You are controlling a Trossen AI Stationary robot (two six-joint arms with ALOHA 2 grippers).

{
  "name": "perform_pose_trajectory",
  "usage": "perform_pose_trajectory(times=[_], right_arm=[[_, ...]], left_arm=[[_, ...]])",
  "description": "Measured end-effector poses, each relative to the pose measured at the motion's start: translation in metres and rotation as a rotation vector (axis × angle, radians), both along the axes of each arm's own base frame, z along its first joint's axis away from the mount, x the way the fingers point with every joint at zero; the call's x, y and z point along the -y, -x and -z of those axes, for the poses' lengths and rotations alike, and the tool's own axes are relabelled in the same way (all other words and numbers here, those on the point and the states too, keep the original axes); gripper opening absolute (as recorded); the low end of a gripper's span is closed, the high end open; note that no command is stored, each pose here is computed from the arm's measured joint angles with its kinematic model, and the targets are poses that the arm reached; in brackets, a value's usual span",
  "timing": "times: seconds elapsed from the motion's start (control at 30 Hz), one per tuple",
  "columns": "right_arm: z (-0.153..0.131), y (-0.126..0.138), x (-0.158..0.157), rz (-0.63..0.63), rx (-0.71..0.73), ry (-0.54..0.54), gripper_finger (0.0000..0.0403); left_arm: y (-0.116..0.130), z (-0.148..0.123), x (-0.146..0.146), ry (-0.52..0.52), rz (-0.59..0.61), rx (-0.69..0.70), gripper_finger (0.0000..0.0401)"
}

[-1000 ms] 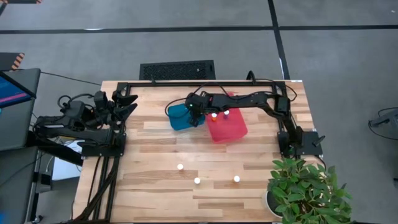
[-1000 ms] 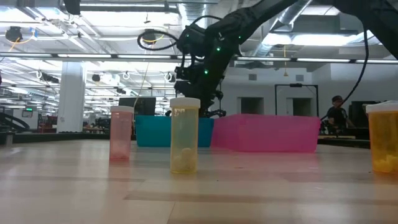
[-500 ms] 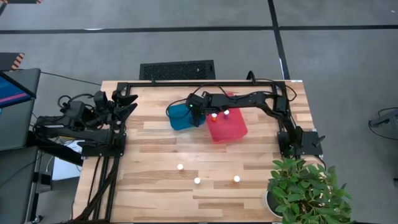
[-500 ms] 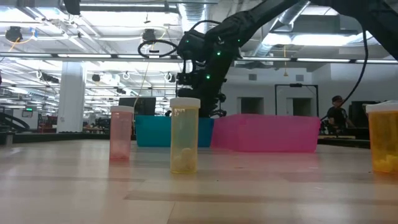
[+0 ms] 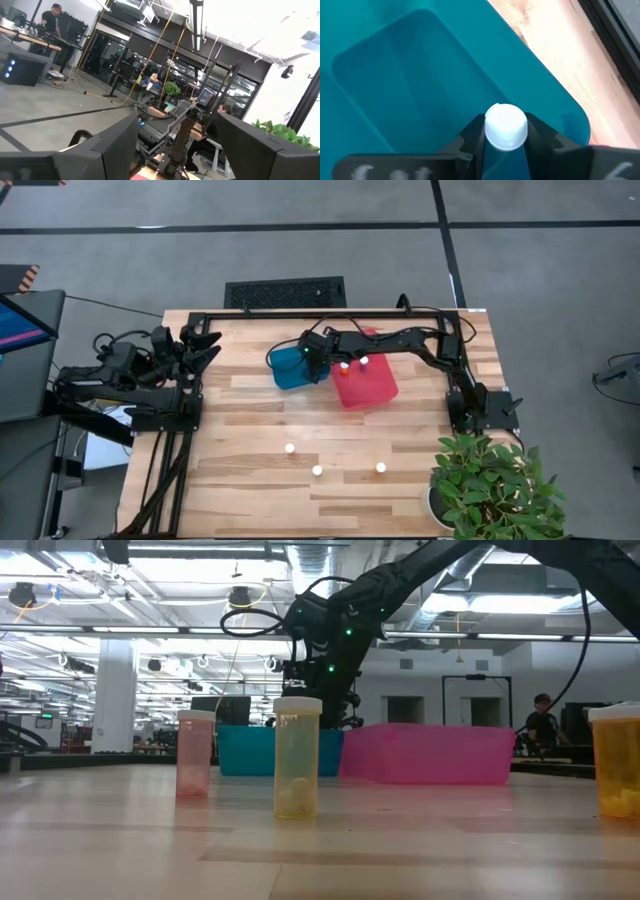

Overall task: Pick and place medicine bottles into bin by pill shape (circle, oval)
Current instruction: Put the blue pill bottle into the blue bin, then put the orange pill bottle into the blue bin

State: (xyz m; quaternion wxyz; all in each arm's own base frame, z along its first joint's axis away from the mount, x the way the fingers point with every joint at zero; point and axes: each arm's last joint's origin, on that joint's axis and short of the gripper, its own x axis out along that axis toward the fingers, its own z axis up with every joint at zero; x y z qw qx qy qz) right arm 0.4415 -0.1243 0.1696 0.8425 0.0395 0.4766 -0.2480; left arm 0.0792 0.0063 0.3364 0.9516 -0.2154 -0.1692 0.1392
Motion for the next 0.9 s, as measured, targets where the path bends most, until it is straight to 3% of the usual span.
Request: perform_pose_trajectory(times=[0.4,0.9], right_arm=[[0.004,0.001,-0.001,-0.013,-0.011,-0.027,0.0206],[-0.027,0.008,-0.001,-0.027,0.046,-0.04,0.0218]], left_arm=[[0.0,0.0,0.0,0.001,0.0,0.0,0.0259],[0.0,0.0,0.0,0.001,0.001,0.001,0.0259]])
